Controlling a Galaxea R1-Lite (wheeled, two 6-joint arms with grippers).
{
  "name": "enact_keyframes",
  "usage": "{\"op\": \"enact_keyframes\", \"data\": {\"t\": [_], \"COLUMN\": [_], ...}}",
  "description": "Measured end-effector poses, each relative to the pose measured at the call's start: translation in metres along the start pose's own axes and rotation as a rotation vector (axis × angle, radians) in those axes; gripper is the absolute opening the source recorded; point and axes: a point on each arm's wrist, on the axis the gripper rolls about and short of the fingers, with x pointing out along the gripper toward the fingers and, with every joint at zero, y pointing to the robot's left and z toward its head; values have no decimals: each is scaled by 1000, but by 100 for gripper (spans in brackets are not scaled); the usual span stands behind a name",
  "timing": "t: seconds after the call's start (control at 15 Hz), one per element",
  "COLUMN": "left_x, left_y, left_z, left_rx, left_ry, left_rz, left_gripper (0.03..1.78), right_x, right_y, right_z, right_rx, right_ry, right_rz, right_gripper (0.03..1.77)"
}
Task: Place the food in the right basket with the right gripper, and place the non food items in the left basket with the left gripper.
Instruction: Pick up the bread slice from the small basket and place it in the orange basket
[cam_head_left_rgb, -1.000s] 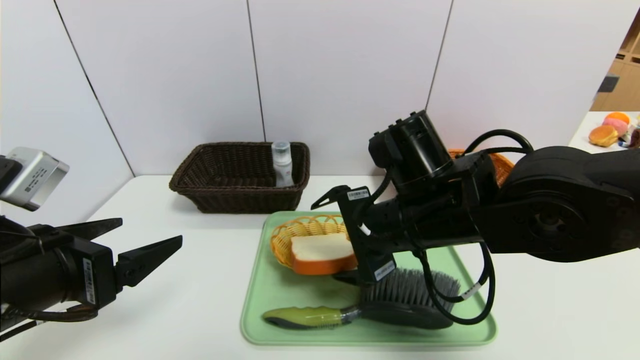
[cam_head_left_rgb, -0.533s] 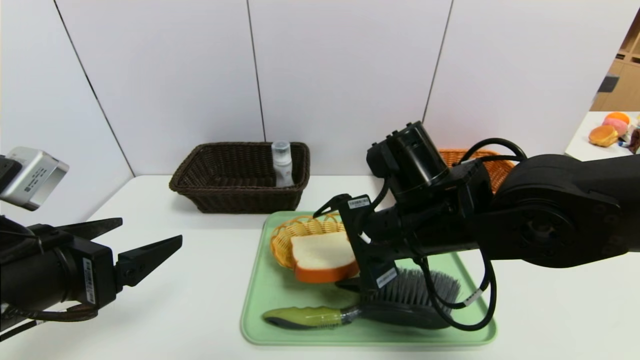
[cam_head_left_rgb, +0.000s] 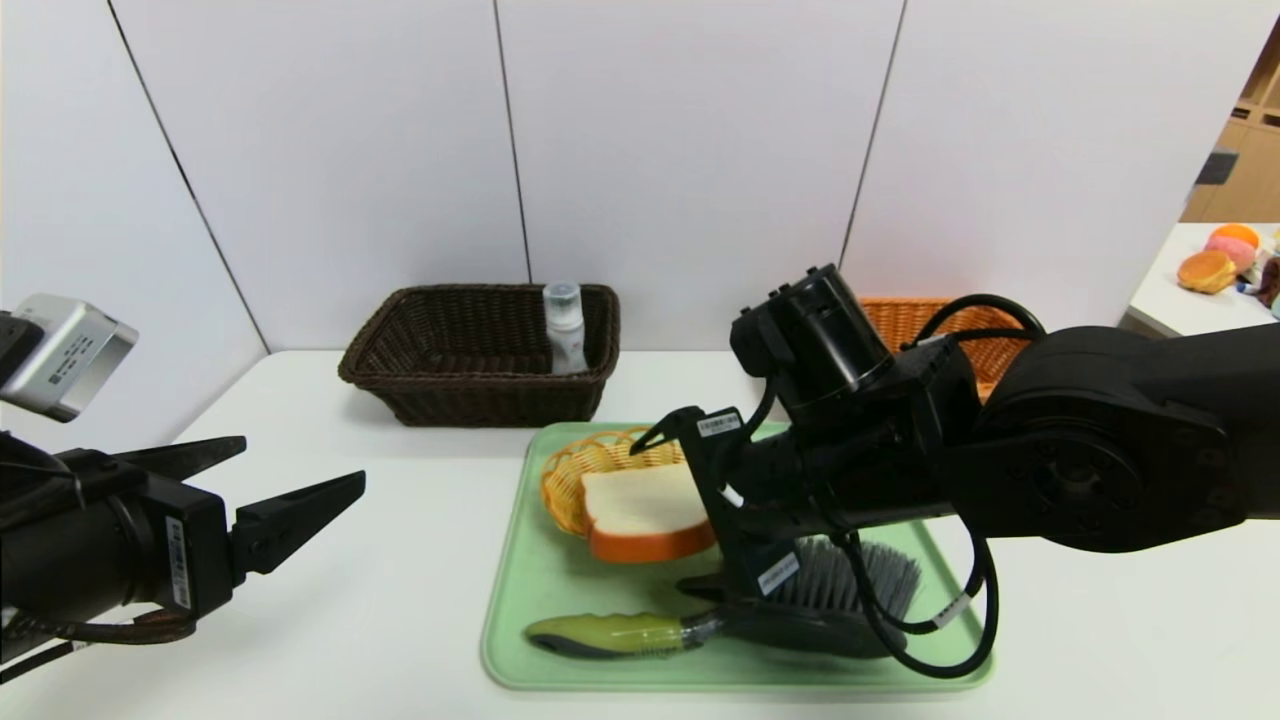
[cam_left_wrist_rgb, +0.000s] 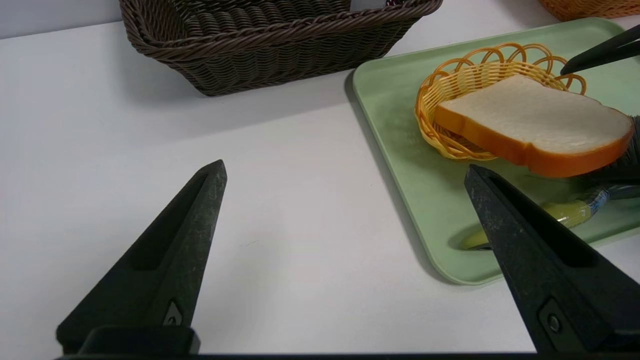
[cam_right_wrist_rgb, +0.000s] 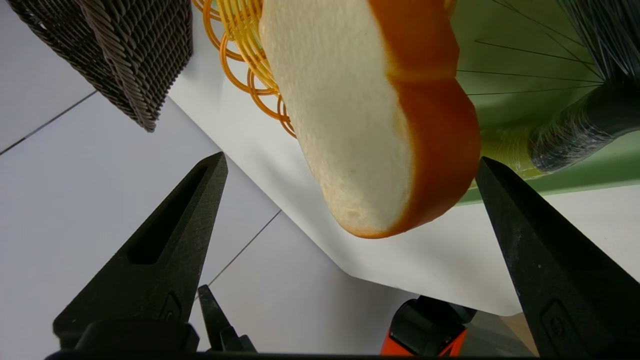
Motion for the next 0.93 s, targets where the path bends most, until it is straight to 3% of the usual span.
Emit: {"op": "enact_keyframes", "data": {"t": [0.27,0.47,0.53,0.6,0.93], "left_x": [0,0,0,0,0], "left_y": [0,0,0,0,0], "left_z": [0,0,0,0,-1], "left_rx": [0,-1,-2,-3,-4], "left_ry": [0,0,1,1,2], "left_rz": [-1,-1,-1,-1,1], "left_gripper": [169,169,169,169,169], "right_x": [1,1,1,1,0], "right_y": [0,0,0,1,1], "right_z": [0,0,0,0,1], "right_rx": [-4,-4,-3,-4,-3], "right_ry": [-1,-2,-2,-2,-1], "right_rz": [0,1,0,2,3], "right_gripper": [110,79,53,11,11]}}
